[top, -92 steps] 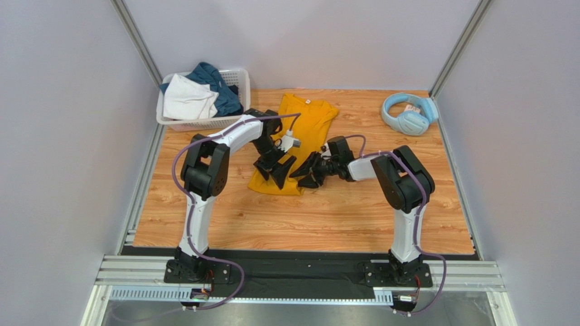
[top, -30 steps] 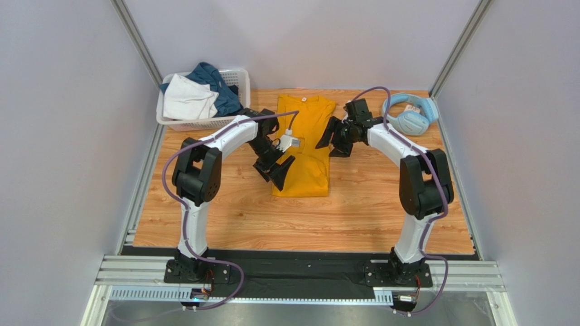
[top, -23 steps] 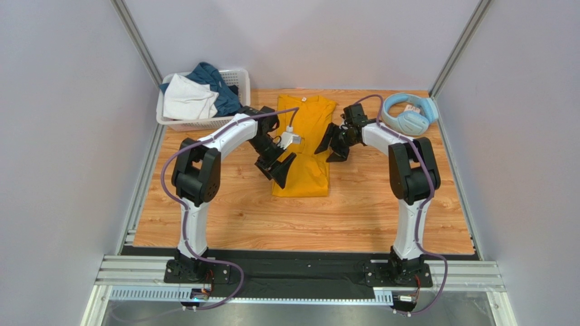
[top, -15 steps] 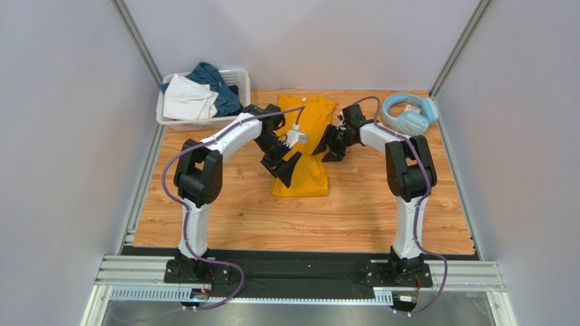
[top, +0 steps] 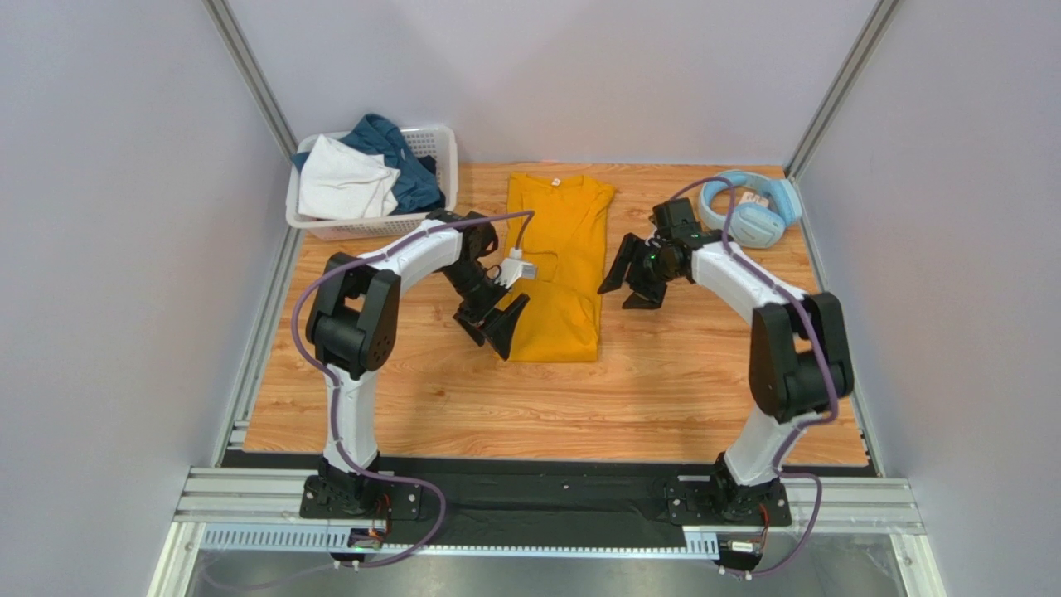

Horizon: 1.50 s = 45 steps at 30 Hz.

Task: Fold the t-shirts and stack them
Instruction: Fold the tshirt

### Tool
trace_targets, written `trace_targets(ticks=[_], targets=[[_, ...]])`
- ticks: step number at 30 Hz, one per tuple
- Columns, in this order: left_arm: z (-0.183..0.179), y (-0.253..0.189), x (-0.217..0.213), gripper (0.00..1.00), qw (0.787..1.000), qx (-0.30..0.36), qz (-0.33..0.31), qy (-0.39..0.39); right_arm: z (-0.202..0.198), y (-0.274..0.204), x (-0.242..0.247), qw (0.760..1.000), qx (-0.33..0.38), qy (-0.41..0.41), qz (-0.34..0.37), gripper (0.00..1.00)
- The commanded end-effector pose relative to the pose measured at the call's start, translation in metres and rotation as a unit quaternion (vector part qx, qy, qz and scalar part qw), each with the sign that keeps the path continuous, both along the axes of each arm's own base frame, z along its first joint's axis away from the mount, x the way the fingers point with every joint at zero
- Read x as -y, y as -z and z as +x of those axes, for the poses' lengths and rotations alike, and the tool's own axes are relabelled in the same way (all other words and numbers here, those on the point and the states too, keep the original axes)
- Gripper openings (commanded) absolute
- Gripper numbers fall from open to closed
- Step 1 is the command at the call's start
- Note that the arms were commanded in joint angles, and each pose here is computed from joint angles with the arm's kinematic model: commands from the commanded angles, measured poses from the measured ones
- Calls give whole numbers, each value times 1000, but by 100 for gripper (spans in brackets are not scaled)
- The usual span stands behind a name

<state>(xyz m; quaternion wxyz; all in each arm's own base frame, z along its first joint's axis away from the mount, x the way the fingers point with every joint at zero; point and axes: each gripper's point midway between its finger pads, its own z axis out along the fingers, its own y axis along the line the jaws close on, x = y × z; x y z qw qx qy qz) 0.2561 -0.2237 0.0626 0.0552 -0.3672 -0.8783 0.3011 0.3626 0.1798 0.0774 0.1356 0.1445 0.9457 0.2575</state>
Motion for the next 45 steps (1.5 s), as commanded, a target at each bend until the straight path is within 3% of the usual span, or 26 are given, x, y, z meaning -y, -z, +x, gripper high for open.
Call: trace_targets(ticks=[1,12,23,31,45], targets=[[4,-13,-6,98,999,38,-17,2,-29,-25,6,999,26,16,19,64],[10,8,-3,100,999,29,-9,-16,-84,22,-27,997,-33,-24,60,62],[17,16,3,100,1000,18,-10,-24,-90,13,-33,997,-28,-42,52,61],[18,12,3,100,999,22,-12,-24,-85,-27,-34,997,12,-45,63,62],[17,12,4,100,999,18,-11,-30,-89,26,-50,996,-42,-56,61,61]])
